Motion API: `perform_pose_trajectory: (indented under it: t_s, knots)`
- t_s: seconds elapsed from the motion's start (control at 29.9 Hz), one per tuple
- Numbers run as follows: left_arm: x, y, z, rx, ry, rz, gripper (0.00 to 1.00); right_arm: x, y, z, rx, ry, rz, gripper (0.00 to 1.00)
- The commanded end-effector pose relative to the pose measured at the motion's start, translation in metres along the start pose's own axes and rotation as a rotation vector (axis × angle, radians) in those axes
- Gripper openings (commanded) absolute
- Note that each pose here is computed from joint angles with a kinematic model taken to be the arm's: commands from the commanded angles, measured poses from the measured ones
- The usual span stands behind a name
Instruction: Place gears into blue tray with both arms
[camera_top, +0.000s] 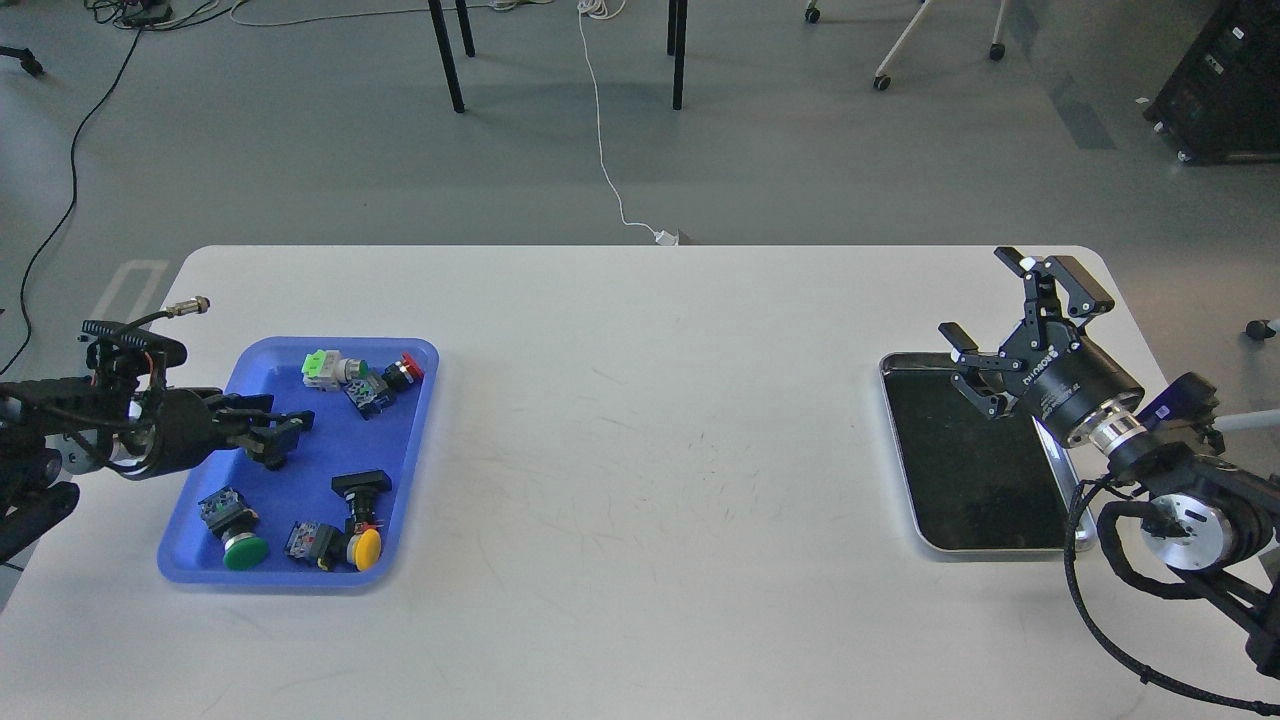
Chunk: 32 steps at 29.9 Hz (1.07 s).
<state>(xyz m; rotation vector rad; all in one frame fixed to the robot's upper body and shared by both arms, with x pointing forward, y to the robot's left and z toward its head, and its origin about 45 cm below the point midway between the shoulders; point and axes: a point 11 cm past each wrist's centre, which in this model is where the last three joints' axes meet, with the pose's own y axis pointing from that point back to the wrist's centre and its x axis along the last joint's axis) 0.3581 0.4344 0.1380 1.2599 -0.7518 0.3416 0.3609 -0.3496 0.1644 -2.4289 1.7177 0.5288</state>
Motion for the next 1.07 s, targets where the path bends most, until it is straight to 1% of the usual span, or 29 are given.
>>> perform_pose_trajectory:
  t_s: [0.0, 0.1, 0.13, 0.2, 0.27, 0.3, 0.37, 0.47, 0.53, 0.6, 0.7, 0.74, 0.87, 1.04]
  knots:
    - [0.039, 0.005, 0.004, -0.034, 0.128, 0.144, 0.86, 0.001, -0.001, -0.003, 0.007, 0.002, 0.001, 0.97]
    - [0.087, 0.013, 0.029, -0.168, 0.321, 0.318, 0.89, 0.000, -0.002, -0.002, 0.008, 0.000, 0.001, 0.98]
    - [0.102, 0.019, 0.040, -0.235, 0.410, 0.376, 0.91, -0.001, -0.002, -0.002, 0.008, -0.001, 0.002, 0.98]
    - [0.119, 0.027, 0.058, -0.342, 0.541, 0.447, 0.93, -0.001, -0.003, -0.001, 0.010, -0.001, 0.005, 0.97]
    - [0.135, 0.032, 0.086, -0.479, 0.683, 0.498, 0.95, 0.000, -0.003, -0.001, 0.008, 0.006, 0.015, 0.98]
    - [0.140, 0.035, 0.098, -0.540, 0.744, 0.510, 0.98, 0.001, -0.003, 0.000, 0.005, 0.010, 0.021, 0.98]
    - [0.140, 0.036, 0.124, -0.649, 0.851, 0.497, 0.98, 0.002, -0.003, 0.001, 0.005, 0.018, 0.045, 0.98]
    - [0.125, 0.027, 0.155, -0.740, 0.935, 0.456, 0.98, -0.001, -0.008, 0.003, 0.010, 0.023, 0.062, 0.99]
    - [0.124, 0.023, 0.171, -0.806, 1.003, 0.473, 0.98, -0.002, -0.011, 0.002, 0.021, 0.014, 0.069, 0.99]
    - [0.118, 0.015, 0.182, -0.875, 1.134, 0.520, 0.98, 0.000, -0.009, 0.005, 0.015, 0.012, 0.075, 0.99]
    - [0.116, 0.013, 0.182, -0.952, 1.311, 0.630, 0.98, -0.004, -0.008, 0.011, 0.001, 0.006, 0.062, 0.99]
    - [0.114, 0.010, 0.180, -0.951, 1.368, 0.652, 0.98, -0.004, -0.007, 0.012, -0.001, 0.006, 0.063, 0.99]
    - [0.099, -0.009, 0.173, -0.890, 1.494, 0.644, 0.98, -0.003, -0.007, 0.012, -0.001, 0.005, 0.064, 0.99]
    - [0.084, -0.025, 0.164, -0.880, 1.595, 0.633, 0.98, -0.006, -0.006, 0.016, -0.004, -0.009, 0.057, 0.99]
